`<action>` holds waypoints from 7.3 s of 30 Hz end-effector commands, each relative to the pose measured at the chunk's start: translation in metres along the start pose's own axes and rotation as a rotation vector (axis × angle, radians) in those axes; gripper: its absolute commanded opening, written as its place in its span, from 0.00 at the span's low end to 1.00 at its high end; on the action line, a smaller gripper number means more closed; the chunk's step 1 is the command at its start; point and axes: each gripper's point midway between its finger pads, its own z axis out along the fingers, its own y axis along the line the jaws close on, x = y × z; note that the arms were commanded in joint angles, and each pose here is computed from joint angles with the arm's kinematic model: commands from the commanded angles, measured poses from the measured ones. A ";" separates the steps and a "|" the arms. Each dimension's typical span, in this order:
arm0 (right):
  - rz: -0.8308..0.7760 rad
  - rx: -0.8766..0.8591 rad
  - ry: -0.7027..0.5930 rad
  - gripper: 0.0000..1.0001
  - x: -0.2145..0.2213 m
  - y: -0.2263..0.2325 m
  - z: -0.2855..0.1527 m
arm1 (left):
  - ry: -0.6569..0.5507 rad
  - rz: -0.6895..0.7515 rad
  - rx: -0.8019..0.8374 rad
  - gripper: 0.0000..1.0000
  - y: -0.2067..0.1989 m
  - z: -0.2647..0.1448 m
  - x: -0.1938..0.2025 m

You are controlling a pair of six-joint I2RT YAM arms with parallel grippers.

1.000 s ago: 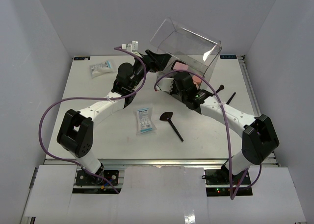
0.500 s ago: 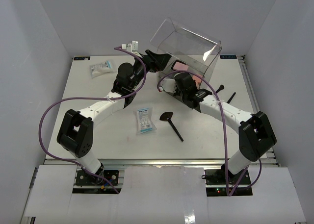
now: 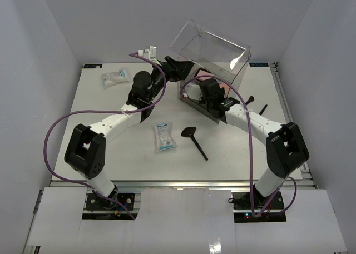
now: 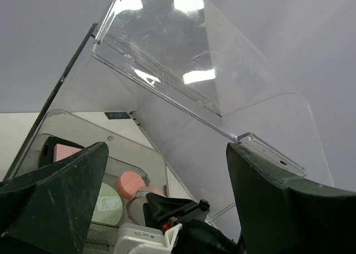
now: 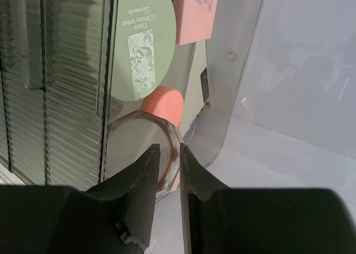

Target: Organize the makeup

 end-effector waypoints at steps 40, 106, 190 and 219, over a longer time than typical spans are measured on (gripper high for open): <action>0.746 -0.591 -0.771 0.31 0.010 0.076 -0.170 | 0.410 -0.204 -0.340 0.88 0.094 -0.122 0.142; 0.918 -0.489 -0.722 0.59 0.067 0.071 -0.156 | 0.504 -0.356 -0.121 0.65 0.082 -0.119 0.181; 1.795 -0.208 0.408 0.14 0.236 0.061 0.038 | 0.405 0.369 -0.279 0.98 0.038 -0.267 0.034; 1.670 -0.184 0.612 0.44 0.248 0.091 0.080 | 0.417 0.364 -0.293 0.98 0.042 -0.267 0.037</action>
